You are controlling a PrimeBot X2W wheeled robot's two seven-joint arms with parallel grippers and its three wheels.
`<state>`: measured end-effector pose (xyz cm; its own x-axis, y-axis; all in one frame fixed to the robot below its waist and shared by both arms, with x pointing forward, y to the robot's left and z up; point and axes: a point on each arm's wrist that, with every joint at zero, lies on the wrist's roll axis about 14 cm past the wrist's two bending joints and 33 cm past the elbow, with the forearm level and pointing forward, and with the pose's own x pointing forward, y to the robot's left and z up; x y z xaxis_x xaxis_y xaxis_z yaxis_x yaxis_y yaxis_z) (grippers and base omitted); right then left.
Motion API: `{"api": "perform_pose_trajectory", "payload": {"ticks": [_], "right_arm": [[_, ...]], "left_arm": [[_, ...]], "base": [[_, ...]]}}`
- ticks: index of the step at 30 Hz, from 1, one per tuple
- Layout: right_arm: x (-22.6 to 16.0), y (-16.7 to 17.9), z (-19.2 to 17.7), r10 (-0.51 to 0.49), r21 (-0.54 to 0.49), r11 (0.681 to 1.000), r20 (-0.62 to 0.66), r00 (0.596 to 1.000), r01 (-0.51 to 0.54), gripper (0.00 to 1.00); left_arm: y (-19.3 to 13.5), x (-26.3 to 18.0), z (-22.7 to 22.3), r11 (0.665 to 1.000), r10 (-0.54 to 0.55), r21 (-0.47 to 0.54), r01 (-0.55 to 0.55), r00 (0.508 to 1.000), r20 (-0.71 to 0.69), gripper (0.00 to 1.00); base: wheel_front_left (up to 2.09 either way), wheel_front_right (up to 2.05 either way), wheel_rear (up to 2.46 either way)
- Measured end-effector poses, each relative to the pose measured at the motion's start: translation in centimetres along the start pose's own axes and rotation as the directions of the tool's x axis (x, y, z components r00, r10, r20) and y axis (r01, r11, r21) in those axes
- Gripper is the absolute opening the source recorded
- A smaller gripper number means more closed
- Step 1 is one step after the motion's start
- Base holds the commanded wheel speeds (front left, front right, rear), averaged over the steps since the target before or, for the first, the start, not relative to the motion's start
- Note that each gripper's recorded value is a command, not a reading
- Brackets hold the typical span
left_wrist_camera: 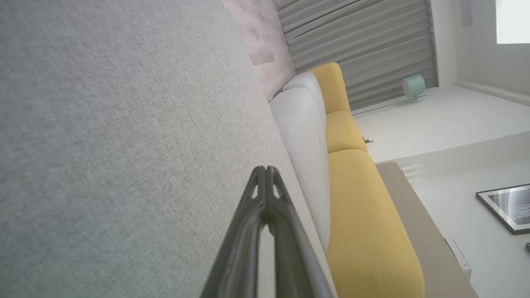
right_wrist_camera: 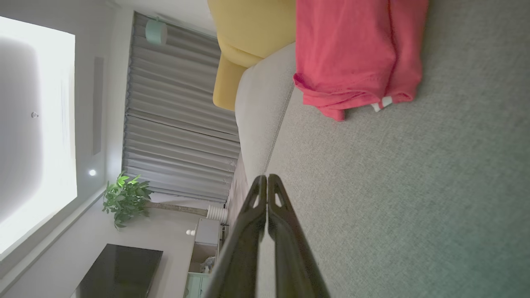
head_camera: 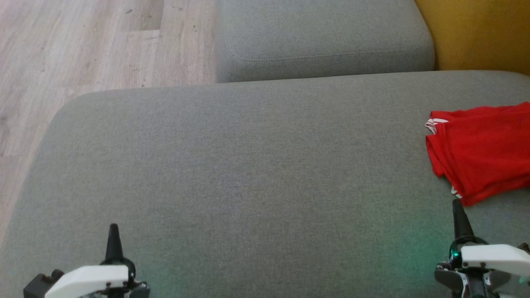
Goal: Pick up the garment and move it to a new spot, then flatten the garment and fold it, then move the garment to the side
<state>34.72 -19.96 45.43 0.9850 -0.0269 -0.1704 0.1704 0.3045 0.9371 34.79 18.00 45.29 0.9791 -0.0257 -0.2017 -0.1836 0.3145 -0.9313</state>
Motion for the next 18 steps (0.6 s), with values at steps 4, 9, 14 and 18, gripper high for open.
{"api": "perform_pose_trajectory", "payload": {"ticks": [4,9,14,18], "right_arm": [[0.4,0.4,0.3,0.010,0.037,0.999,0.005,1.000,-0.010,0.00],[0.9,1.0,0.5,0.026,0.096,0.995,0.010,1.000,-0.027,0.00],[1.0,0.8,0.6,0.024,0.156,0.987,0.008,1.000,-0.025,0.00],[1.2,0.9,0.7,0.027,0.204,0.979,0.010,1.000,-0.028,0.00]], "left_arm": [[-0.3,0.3,0.5,0.999,-0.010,-0.039,0.010,1.000,0.009,0.00],[-0.4,0.5,0.5,0.995,-0.021,-0.098,0.021,1.000,0.007,0.00],[-0.9,1.0,0.7,0.987,-0.041,-0.155,0.042,0.999,0.008,0.00],[-1.4,1.4,1.2,0.977,-0.058,-0.202,0.061,0.998,0.020,0.00]], "base": [[0.00,0.00,0.00],[0.00,0.00,0.00],[0.00,0.00,0.00],[0.00,0.00,0.00]]}}
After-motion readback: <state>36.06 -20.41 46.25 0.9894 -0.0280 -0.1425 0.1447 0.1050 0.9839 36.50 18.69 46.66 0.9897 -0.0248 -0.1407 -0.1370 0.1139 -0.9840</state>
